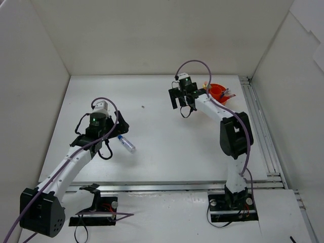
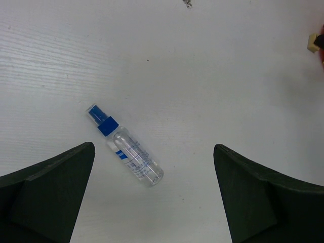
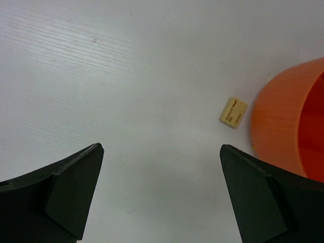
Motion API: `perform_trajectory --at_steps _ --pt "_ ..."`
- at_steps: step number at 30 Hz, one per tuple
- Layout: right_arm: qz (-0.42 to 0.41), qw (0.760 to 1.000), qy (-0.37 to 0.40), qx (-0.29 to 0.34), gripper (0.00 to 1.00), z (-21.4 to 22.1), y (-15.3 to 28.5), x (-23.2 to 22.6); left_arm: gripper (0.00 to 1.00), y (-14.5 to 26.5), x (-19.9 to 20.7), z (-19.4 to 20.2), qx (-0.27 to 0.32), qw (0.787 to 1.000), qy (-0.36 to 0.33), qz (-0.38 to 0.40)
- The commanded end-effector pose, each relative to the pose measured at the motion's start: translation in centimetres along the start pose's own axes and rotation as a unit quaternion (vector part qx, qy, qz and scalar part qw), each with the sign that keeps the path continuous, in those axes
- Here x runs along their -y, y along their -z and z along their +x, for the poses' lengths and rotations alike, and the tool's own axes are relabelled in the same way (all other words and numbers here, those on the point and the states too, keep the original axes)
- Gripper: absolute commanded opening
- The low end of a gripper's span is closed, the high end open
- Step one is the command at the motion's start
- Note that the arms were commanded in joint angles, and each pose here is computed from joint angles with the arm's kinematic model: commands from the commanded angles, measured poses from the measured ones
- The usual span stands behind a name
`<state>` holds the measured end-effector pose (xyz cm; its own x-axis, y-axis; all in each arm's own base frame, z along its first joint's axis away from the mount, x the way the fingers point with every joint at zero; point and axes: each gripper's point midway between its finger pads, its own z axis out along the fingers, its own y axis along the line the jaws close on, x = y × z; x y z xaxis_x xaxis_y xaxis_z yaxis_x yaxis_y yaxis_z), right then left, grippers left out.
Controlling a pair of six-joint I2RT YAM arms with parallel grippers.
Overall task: Sort the stationery into containers
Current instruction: Pick up the stationery from the center of the board.
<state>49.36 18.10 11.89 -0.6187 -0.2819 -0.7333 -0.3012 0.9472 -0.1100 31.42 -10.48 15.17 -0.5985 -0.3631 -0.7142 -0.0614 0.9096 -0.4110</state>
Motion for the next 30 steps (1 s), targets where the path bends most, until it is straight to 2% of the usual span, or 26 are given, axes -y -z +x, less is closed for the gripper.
perform_trajectory --at_steps 1,5,9,15,23,28,30 --pt "0.130 0.985 -0.114 -0.008 0.98 -0.6 -0.4 3.4 1.00 1.1 0.8 -2.7 0.049 0.999 -0.005 0.013" --pt "0.182 0.973 -0.130 -0.055 0.98 1.5 -2.3 4.6 1.00 1.4 0.5 -2.8 0.057 0.998 -0.009 0.008" --pt "0.204 0.966 -0.148 -0.063 0.98 2.2 -3.6 5.9 1.00 1.5 0.1 -3.0 0.059 0.998 -0.014 0.001" --pt "0.216 0.961 -0.160 -0.068 0.98 2.5 -5.2 7.7 1.00 1.2 -0.1 -2.9 0.058 0.998 -0.016 -0.003" --pt "0.193 0.964 -0.167 -0.078 0.98 3.0 -7.3 7.1 1.00 0.7 0.1 -2.9 0.053 0.998 -0.017 0.001" --pt "0.167 0.963 -0.193 -0.085 0.90 3.5 -8.4 6.7 1.00 0.3 0.2 -3.0 0.047 0.999 -0.018 -0.001" --pt "0.163 0.962 -0.201 -0.089 0.79 3.8 -8.8 6.8 1.00 0.2 0.2 -3.0 0.047 0.999 -0.018 -0.002"
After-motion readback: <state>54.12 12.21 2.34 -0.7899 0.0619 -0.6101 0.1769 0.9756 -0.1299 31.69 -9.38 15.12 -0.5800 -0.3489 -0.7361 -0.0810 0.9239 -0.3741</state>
